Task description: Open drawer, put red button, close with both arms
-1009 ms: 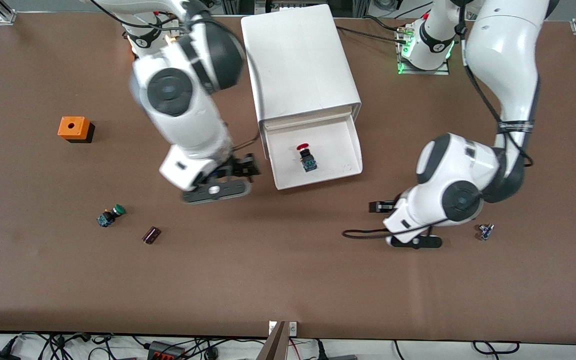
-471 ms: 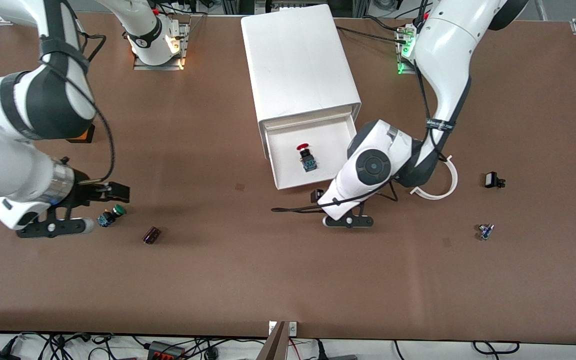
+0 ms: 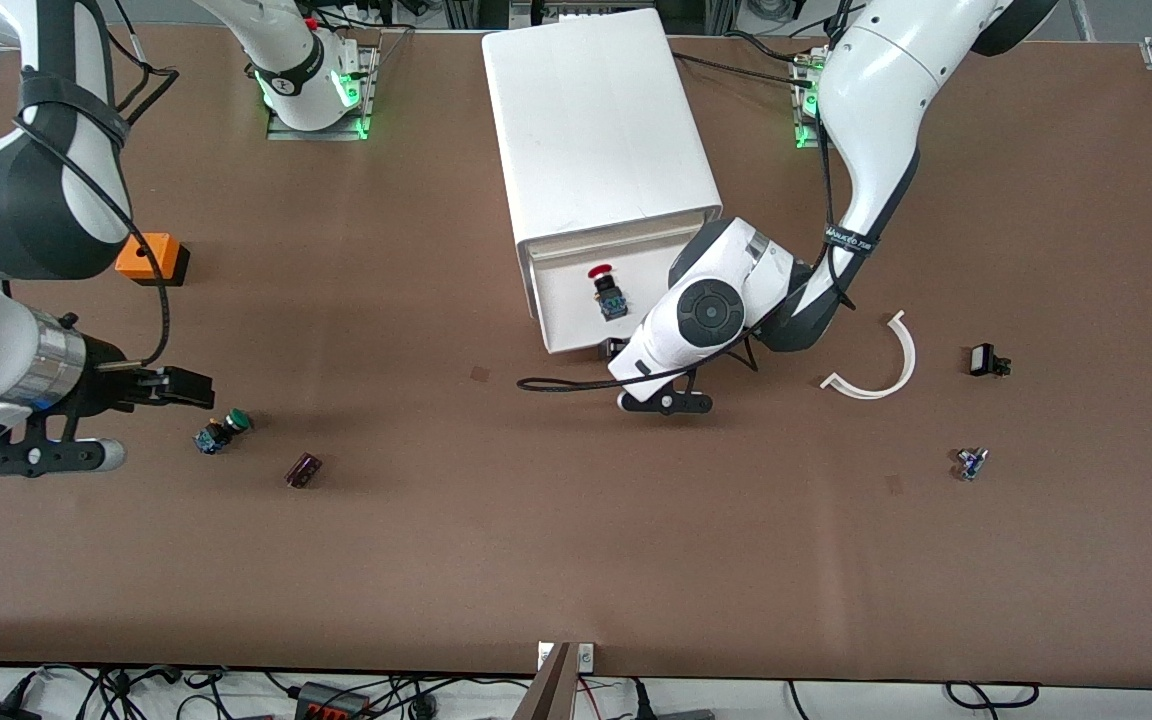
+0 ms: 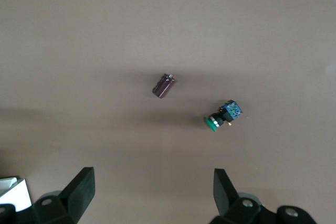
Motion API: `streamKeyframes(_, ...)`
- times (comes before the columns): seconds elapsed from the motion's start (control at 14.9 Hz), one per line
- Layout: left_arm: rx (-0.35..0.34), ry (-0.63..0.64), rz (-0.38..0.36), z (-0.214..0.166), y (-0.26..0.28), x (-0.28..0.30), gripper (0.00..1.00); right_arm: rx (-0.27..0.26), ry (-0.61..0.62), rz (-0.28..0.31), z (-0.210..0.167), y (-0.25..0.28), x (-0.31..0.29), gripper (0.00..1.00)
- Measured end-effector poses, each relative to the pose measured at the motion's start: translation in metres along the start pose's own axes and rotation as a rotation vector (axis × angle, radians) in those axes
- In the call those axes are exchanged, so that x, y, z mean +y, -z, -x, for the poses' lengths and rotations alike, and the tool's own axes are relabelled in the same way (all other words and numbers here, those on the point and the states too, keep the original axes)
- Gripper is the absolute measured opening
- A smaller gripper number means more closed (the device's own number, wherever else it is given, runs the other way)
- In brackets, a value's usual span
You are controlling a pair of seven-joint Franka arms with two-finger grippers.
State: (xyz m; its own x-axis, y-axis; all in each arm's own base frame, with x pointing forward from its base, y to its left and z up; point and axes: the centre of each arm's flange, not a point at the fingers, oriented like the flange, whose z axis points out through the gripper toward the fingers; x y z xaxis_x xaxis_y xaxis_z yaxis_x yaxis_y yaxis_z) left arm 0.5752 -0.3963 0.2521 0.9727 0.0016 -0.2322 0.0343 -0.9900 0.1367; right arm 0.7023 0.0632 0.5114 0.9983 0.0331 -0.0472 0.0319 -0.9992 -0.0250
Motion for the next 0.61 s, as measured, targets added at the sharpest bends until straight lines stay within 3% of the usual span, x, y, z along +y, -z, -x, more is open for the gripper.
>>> streamKeyframes(0.13,-0.053,0.001,-0.010,0.008,-0.004,-0.002,1.00,0.005,-0.018,0.004,0.004,0.011,0.012,1.00)
streamKeyframes(0.4,-0.206,0.043,0.039,0.027,-0.011,0.006,1.00,0.028,-0.051,0.039,0.024,0.040,0.039,1.00)
streamKeyframes(0.61,-0.277,0.052,0.025,0.035,-0.017,0.003,1.00,0.020,-0.091,0.025,0.053,0.056,0.076,1.00)
